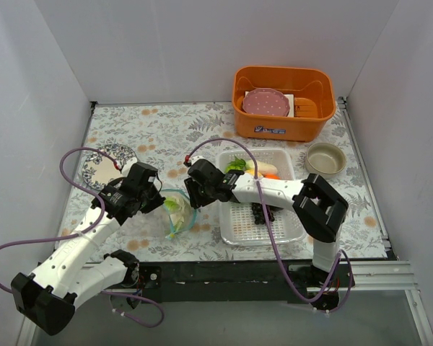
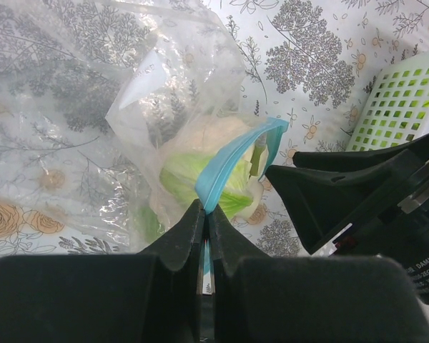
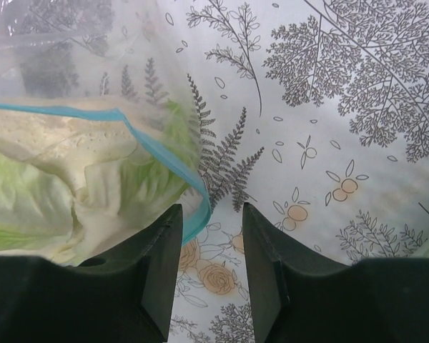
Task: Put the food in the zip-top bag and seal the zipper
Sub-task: Adjust the zipper food storage bag at the center of the board.
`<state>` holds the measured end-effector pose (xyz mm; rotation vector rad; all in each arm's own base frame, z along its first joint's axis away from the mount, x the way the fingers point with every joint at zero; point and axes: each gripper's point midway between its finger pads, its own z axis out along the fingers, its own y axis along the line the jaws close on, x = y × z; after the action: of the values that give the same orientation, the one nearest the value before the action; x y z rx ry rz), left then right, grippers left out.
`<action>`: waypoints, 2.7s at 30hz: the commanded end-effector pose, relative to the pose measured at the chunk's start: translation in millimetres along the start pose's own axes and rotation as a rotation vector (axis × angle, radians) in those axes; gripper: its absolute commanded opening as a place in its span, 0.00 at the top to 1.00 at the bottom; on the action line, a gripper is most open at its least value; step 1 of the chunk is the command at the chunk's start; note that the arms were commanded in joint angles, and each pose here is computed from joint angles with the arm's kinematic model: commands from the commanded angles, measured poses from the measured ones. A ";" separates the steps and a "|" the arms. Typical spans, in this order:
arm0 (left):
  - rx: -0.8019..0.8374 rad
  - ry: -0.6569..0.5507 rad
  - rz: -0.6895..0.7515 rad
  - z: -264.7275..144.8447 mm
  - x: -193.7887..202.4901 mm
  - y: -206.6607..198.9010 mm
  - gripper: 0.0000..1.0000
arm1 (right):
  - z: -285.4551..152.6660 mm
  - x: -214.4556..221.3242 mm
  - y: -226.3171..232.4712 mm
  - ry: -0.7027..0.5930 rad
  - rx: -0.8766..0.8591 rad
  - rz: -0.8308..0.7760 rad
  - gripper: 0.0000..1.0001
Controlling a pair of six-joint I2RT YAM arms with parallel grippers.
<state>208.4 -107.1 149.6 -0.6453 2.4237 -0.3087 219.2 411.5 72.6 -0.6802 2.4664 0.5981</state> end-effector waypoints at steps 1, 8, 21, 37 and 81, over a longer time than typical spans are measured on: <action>0.003 -0.011 0.006 0.6 -3.3 1.2 1.00 | 11.1 -1.8 -2.3 0.010 -0.038 -0.026 0.54; 0.014 -0.018 0.000 -1.9 -9.5 -3.3 1.00 | 22.8 8.9 -1.0 0.059 -0.056 -0.052 0.55; 0.032 -0.054 0.007 -16.8 -27.3 -12.6 1.00 | -23.6 -30.7 20.7 -0.095 -0.140 -0.034 0.99; -0.053 -0.250 0.148 -86.3 -116.2 -35.4 1.00 | -172.1 -114.5 53.4 -0.376 -0.226 -0.021 0.99; 0.316 0.093 0.174 -57.5 -34.1 -90.4 1.00 | -102.6 -67.7 -1.3 -0.117 -0.369 0.202 0.97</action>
<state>224.7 -144.1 212.0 -0.3286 2.5663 -0.4449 218.7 371.9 130.9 -0.5117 2.5732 1.1068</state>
